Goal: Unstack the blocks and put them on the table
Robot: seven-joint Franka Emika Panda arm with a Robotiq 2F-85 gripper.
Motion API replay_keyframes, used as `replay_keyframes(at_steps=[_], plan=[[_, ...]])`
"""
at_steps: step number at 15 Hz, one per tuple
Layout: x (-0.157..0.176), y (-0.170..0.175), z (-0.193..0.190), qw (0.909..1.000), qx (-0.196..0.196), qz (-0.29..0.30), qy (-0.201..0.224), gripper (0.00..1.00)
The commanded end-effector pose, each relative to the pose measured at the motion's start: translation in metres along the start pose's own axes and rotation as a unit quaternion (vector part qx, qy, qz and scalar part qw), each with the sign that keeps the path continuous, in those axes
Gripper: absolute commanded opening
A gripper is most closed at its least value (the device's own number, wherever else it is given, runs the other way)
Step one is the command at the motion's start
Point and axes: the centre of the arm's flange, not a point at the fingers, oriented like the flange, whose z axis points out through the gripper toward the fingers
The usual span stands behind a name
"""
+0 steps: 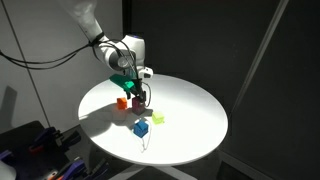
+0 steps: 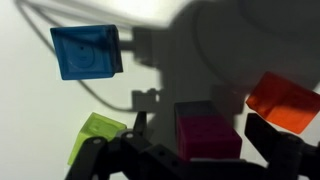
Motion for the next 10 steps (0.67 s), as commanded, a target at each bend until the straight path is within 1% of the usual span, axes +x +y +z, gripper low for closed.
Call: replay_keyframes(at_steps=[1, 10], plan=[[0.018, -0.004, 0.003, 0.9998, -0.005, 0.016, -0.008, 1.0], [0.037, -0.014, 0.017, 0.9994, -0.009, 0.03, -0.013, 1.0]])
